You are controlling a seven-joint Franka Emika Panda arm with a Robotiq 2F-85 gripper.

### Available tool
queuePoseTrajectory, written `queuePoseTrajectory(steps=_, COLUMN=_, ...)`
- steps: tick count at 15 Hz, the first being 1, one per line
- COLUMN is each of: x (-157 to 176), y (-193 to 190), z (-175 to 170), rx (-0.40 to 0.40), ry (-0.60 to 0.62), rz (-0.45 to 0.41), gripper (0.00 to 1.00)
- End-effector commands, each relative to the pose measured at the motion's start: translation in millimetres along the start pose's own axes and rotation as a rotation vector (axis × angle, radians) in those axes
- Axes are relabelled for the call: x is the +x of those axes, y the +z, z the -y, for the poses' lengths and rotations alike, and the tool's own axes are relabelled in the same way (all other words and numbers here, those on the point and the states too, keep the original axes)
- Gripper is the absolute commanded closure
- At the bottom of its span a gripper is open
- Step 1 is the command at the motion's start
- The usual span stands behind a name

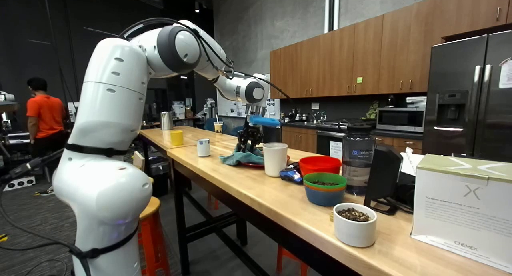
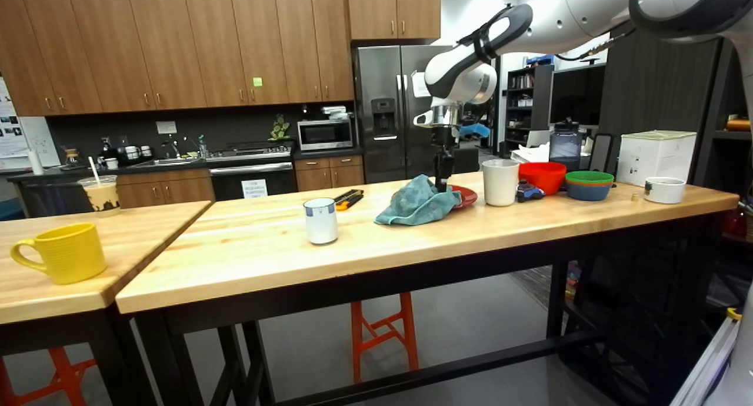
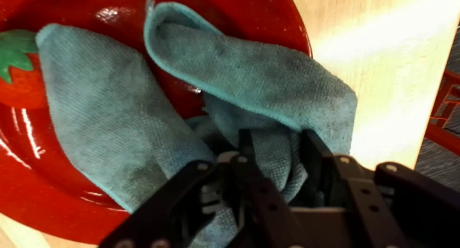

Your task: Remove the blue towel from the orange plate and put it on the table

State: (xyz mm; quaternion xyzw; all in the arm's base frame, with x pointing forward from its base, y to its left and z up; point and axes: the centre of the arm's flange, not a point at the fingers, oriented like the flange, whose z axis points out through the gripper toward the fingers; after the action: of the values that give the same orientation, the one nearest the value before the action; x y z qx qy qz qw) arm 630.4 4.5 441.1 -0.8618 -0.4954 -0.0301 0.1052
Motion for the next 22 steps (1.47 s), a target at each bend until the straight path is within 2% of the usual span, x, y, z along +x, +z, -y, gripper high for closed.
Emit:
queuePoseTrajectory(steps=1, x=-0.2, y=0.2, z=0.3, rx=0.001, ry=-0.002, rz=0.000, gripper=0.84)
queuePoseTrajectory(steps=2, x=-0.4, y=-0.3, z=0.6, rx=0.003, ry=-0.003, rz=0.000, gripper=0.88)
queuePoseTrajectory(steps=3, x=1.2, y=1.4, z=0.6, rx=0.002, ry=-0.002, rz=0.001, gripper=0.68)
queuePoseTrajectory(steps=5, x=1.8, y=1.9, z=0.9, rx=0.003, ry=-0.003, rz=0.001, gripper=0.85)
queuePoseTrajectory(steps=6, x=1.8, y=2.0, z=0.9, rx=0.003, ry=-0.003, rz=0.001, gripper=0.87)
queuePoseTrajectory(steps=19, x=1.8, y=2.6, z=0.7, rx=0.004, ry=-0.003, rz=0.001, gripper=0.87)
queuePoseTrajectory(steps=20, x=1.8, y=2.7, z=0.7, rx=0.004, ry=-0.003, rz=0.001, gripper=0.97)
queuePoseTrajectory(steps=22, x=2.3, y=1.8, z=4.3, rx=0.001, ry=0.003, rz=-0.004, gripper=1.00)
